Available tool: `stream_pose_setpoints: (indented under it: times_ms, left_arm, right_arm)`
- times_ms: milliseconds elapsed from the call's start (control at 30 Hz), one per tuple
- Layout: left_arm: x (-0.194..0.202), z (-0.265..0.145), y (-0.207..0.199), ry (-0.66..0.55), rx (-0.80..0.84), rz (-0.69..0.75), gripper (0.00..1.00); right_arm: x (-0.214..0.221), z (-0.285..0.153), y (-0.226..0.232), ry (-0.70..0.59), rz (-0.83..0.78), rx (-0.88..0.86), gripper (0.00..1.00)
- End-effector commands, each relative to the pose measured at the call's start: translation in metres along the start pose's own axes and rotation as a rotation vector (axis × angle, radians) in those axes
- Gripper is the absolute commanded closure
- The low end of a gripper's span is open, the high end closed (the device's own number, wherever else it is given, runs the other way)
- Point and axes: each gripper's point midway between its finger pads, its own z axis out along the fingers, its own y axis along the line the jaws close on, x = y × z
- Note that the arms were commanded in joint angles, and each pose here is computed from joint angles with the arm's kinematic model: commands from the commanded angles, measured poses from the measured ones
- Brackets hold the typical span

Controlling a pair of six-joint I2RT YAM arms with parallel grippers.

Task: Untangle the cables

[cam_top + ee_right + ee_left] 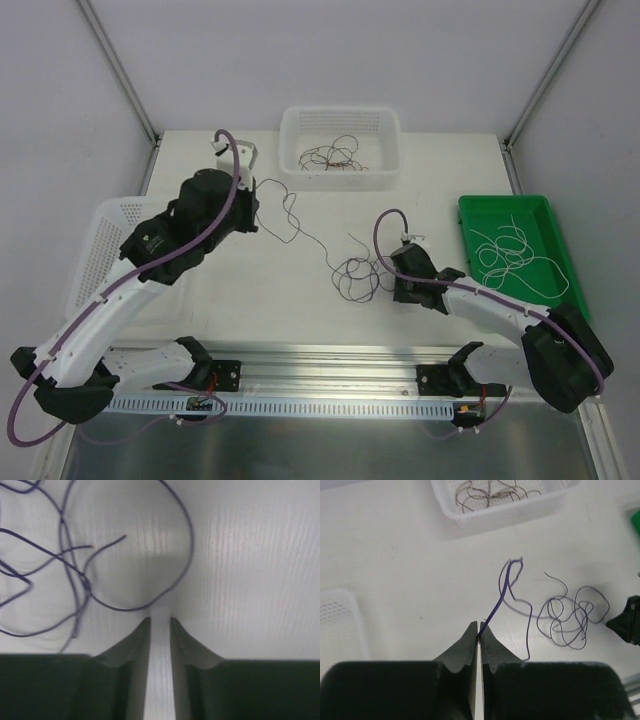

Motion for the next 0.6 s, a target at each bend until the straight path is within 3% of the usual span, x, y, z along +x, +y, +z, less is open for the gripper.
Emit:
stream_pose_setpoints:
  times_ms: [0, 200, 300, 367, 400, 467, 567]
  left_arm:
    - [-0.032, -0.032, 0.032, -0.071, -0.064, 0.02, 1.0]
    - [-0.083, -0.061, 0.088, -0.177, -0.253, 0.002, 1.0]
    - [-0.105, -0.071, 0.084, -0.224, -0.221, -0.017, 1.0]
    - [-0.112, -0.072, 0.072, -0.238, -0.149, -0.03, 1.0]
    - [-0.114, -0.071, 0.063, -0.238, -0.106, -0.034, 1.0]
    - [-0.112, -0.069, 0.06, -0.23, -0.088, -0.033, 1.0]
    - [-0.101, -0.065, 0.059, -0.209, -0.081, -0.033, 1.0]
  right_arm:
    - [-0.003, 0.002, -0.003, 0.0, 0.035, 0.027, 0.82]
    - [-0.008, -0.012, -0.012, -0.024, 0.042, 0.059, 0.82]
    - [-0.015, -0.018, -0.006, -0.04, 0.038, 0.029, 0.8]
    - [-0.021, -0.022, 0.015, -0.06, 0.002, -0.079, 0.73]
    - [-0.032, -0.025, 0.029, -0.1, -0.001, -0.14, 0.59]
    - [-0.035, -0.031, 0.053, -0.113, -0.055, -0.235, 0.44]
    - [-0.054, -0.036, 0.078, -0.143, -0.098, -0.264, 0.38]
